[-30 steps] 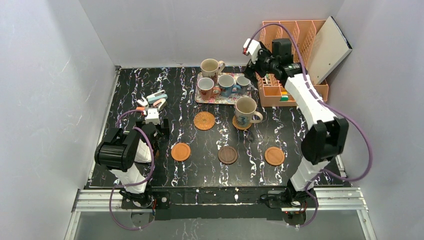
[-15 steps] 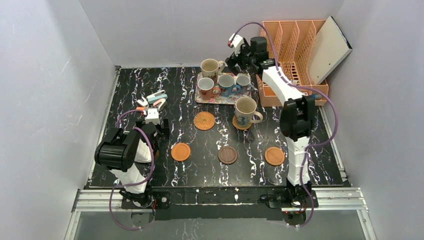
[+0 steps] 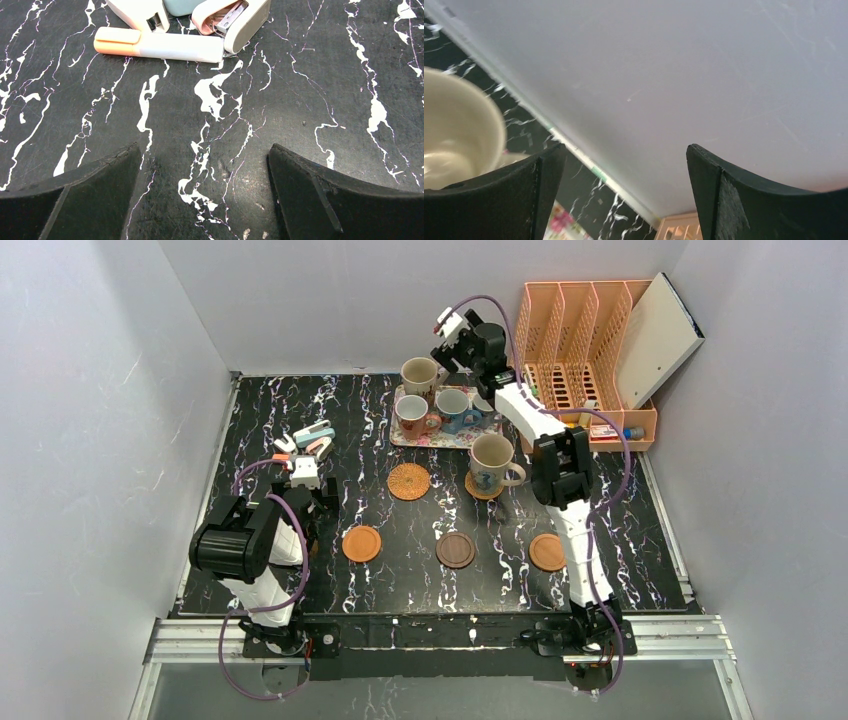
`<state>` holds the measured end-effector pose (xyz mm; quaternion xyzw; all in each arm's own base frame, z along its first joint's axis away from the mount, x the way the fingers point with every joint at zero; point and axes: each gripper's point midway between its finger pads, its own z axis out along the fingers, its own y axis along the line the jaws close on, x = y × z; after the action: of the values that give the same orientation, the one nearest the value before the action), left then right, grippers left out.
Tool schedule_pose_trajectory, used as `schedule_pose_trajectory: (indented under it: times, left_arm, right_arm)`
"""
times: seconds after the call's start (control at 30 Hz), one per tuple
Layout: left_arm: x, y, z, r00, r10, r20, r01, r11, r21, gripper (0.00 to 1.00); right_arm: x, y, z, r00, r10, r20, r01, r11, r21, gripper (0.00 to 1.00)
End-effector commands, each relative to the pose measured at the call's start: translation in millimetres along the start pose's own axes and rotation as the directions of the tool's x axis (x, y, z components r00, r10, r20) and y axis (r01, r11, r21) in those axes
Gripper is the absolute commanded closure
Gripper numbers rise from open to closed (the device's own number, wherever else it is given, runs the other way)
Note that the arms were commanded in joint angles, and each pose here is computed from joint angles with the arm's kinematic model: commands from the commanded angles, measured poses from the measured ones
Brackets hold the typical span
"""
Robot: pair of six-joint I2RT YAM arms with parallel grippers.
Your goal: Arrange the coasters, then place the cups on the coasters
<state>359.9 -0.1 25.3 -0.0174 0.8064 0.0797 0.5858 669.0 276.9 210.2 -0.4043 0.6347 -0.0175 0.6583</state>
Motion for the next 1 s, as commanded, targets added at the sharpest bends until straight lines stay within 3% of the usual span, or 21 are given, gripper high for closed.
schedule_pose_trajectory:
  times: [0.0,0.33,0.57,0.77,0.97]
  left_arm:
    - [-9.7,5.8,4.0,0.999,-0.016,0.029,0.017,0.999,-0.034,0.02]
    - [-9.8,5.7,4.0,0.999,-0.016,0.029,0.017,0.999,-0.034,0.02]
    - [-9.8,5.7,4.0,0.999,-0.017,0.029,0.018,0.999,-0.034,0.02]
    - [-9.8,5.8,4.0,0.999,-0.016,0.029,0.017,0.999,-0.034,0.02]
    - [-9.7,5.7,4.0,0.999,-0.017,0.029,0.018,0.999,-0.034,0.02]
  right_arm:
    - [-31.5,-52.7,11.2,0.991,-0.032,0.128,0.003,0.975,0.222,0.02]
    - [-11.6,-26.5,34.0,0.985,-0.059,0.160,0.030,0.984,0.175,0.02]
    - [-6.3,8.2,24.4,0.987,-0.092,0.131,0.099,0.994,-0.043,0.02]
    - [-22.0,36.1,-1.3,0.985,-0.057,0.162,0.101,0.955,-0.279,0.02]
    - [-40.0,20.9,-10.9,0.974,-0.152,0.166,0.189,0.953,-0.237,0.02]
